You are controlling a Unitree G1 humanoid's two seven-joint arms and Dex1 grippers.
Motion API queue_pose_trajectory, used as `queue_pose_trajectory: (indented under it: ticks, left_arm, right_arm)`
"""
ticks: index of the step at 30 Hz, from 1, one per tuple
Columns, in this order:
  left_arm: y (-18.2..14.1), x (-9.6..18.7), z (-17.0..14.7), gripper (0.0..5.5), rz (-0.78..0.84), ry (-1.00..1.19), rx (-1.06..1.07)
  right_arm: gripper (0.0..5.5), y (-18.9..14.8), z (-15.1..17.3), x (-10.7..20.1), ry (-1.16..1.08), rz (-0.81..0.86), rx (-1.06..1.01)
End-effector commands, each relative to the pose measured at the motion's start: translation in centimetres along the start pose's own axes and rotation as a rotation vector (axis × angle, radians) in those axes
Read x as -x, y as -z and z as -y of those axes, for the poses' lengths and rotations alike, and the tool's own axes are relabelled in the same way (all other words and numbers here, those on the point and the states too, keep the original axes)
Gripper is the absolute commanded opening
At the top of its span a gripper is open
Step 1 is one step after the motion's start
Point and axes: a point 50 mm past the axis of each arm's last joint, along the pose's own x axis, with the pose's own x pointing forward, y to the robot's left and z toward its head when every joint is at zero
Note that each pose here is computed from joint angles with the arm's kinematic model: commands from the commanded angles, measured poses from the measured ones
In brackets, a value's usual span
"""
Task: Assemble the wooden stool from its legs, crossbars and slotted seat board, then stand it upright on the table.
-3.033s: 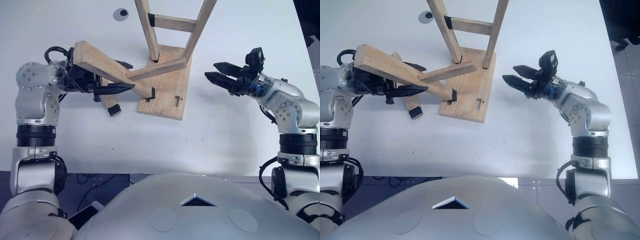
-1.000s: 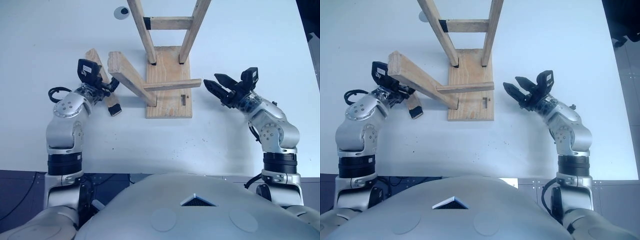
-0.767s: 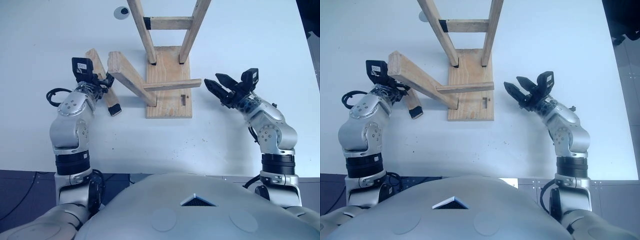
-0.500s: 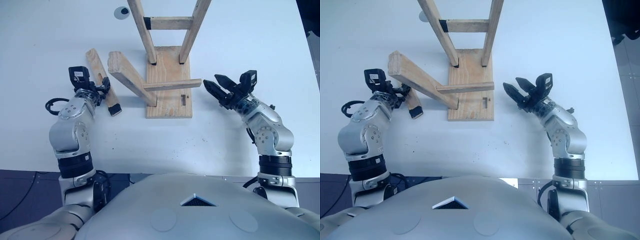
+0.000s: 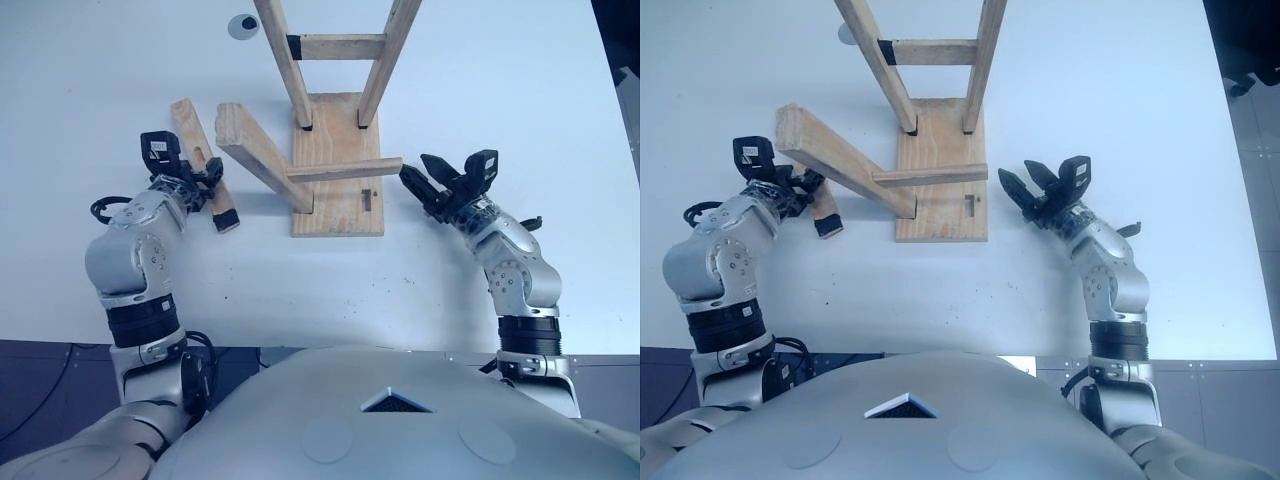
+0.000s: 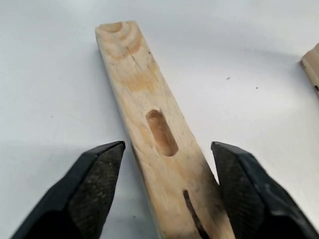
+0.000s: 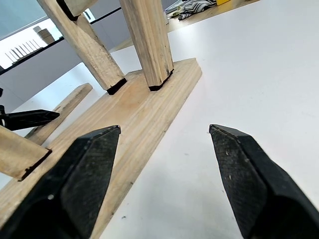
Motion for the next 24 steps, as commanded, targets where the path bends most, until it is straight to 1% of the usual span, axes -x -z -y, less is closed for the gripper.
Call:
queue_pose_trajectory:
  ticks: [1, 5, 10, 12, 15, 16, 18, 21, 24]
  left_arm:
    - [0.7, 0.4, -1.8, 2.51, -0.142, 0.018, -0.039]
    - [0.6, 1.0, -3.8, 2.10, -0.262, 0.089, -0.165]
    - [0.5, 0.7, -6.2, 2.01, -0.352, 0.145, -0.307]
    - [1.5, 0.2, -7.1, 2.01, -0.383, 0.182, -0.447]
    - [3.3, -0.1, -8.1, 1.99, -0.424, 0.255, -0.543]
    - [3.2, -0.3, -8.1, 1.99, -0.381, 0.290, -0.546]
    - [2.0, -1.0, -7.8, 1.99, -0.258, 0.342, -0.519]
    - [0.3, -1.7, -7.6, 1.99, -0.131, 0.356, -0.456]
    - [0.2, -1.8, -7.5, 1.99, -0.096, 0.374, -0.428]
  right_arm:
    - [3.29, 1.3, -0.7, -0.3, 0.030, 0.020, -0.041]
    - [3.29, 1.9, -1.1, -0.3, 0.046, 0.032, -0.053]
    - [3.29, 1.7, -1.2, -0.6, 0.053, 0.053, -0.058]
    - [3.29, 1.6, -0.7, -0.4, 0.073, 0.050, -0.054]
    - [3.29, 0.5, 0.4, -0.1, 0.098, 0.064, -0.030]
    - [3.29, 0.1, 0.7, 0.0, 0.104, 0.072, -0.022]
    - [3.29, -0.5, 1.4, 0.4, 0.119, 0.083, -0.011]
    - [3.29, -1.2, 2.1, 0.5, 0.128, 0.085, 0.005]
    - [3.29, -2.1, 2.6, 0.2, 0.116, 0.086, 0.023]
